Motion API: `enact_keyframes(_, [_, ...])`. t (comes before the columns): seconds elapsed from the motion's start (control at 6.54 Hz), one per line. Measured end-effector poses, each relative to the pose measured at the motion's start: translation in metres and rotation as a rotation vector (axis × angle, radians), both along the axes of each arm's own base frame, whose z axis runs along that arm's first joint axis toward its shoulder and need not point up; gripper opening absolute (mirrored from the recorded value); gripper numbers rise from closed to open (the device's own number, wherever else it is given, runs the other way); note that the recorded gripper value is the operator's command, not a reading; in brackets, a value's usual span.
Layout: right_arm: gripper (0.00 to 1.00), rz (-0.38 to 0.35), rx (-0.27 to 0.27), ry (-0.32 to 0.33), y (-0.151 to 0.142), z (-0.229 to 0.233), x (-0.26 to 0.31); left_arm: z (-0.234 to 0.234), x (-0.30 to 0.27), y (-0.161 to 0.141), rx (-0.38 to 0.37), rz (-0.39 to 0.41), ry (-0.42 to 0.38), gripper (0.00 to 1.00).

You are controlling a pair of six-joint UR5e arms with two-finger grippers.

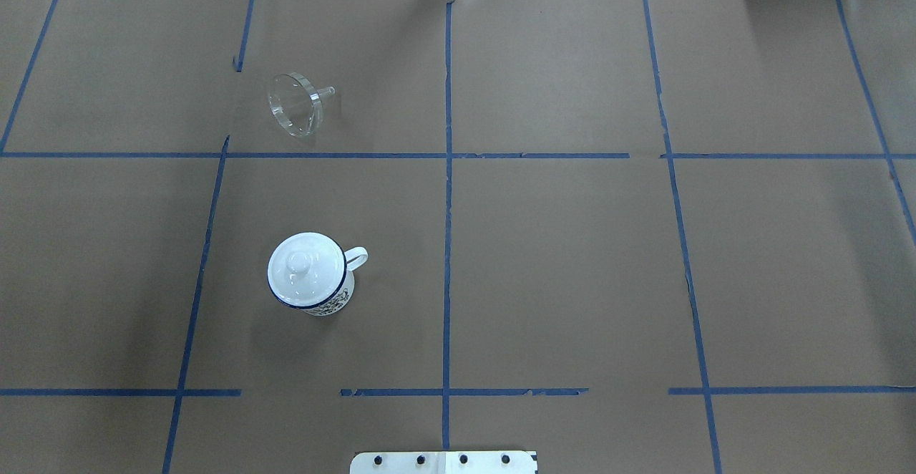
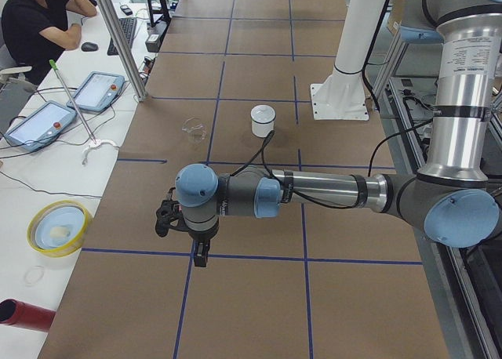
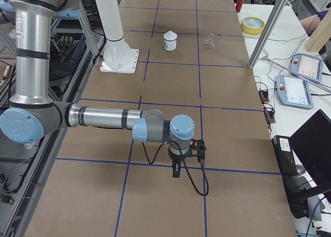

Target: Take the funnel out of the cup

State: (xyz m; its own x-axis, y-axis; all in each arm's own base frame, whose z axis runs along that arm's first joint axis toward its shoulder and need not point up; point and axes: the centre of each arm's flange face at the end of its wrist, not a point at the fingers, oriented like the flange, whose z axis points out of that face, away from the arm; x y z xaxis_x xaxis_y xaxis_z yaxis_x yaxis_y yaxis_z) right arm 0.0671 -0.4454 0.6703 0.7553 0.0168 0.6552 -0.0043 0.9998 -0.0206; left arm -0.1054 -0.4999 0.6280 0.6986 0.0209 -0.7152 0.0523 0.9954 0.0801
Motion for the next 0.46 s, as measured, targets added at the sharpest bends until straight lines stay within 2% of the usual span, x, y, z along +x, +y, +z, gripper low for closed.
enact_keyframes(0.46, [1.00,0.000,0.000,0.000,0.0000,-0.0001,0.0000,0.0067,-0.0003,0.0078,-0.025,0.002,-0.002,1.00])
